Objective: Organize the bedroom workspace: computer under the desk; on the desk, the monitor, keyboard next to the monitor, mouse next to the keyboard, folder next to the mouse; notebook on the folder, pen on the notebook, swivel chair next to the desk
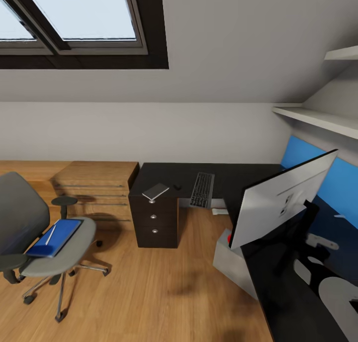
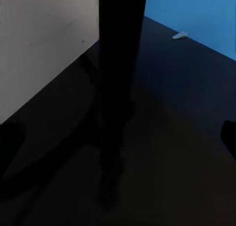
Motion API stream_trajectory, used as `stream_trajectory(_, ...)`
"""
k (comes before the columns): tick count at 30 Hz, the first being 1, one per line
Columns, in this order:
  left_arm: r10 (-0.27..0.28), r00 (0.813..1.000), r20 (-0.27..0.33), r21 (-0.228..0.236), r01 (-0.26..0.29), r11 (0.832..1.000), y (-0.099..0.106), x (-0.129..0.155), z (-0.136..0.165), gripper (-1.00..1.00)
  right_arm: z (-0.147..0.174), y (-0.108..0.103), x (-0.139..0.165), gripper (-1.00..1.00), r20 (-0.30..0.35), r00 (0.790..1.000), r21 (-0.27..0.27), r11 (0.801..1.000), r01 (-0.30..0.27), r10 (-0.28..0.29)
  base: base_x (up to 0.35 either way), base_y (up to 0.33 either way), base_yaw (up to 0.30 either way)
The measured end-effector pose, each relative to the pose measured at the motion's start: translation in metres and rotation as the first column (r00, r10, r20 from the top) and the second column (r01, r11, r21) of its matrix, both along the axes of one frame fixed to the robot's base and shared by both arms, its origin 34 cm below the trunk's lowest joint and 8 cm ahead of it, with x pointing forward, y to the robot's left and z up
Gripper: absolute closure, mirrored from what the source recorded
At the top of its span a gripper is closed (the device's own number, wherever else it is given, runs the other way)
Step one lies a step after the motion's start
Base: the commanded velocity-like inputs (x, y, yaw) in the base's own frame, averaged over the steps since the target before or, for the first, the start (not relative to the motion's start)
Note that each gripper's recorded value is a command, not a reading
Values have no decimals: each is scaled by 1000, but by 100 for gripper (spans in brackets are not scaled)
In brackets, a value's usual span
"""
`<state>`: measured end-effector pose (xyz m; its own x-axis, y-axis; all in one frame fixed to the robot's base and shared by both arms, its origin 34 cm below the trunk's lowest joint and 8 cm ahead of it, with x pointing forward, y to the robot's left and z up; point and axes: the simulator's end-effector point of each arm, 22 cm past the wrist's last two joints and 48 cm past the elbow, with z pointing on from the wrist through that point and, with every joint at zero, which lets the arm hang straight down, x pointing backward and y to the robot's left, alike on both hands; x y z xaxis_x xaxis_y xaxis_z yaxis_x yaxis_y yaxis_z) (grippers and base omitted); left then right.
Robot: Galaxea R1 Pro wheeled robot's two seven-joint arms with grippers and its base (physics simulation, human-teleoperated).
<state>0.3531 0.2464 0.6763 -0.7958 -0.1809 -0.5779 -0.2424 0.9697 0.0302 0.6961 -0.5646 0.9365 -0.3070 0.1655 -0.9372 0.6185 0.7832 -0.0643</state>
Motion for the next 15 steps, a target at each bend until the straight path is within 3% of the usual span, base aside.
stream_trajectory(4,-3,1000,1,-2,3,1000,-1,0,0,-100,3,4,4,-100,15,999,-11,1000,-28,28,246,0,0)
stream_trajectory(6,-5,1000,0,-2,5,1000,-2,0,0,-100,3,12,8,-100,34,996,-17,997,-77,77,106,0,0)
stream_trajectory(15,-8,1000,0,-3,8,1000,-3,0,0,-100,2,14,9,-100,39,994,-17,994,-104,105,46,0,0)
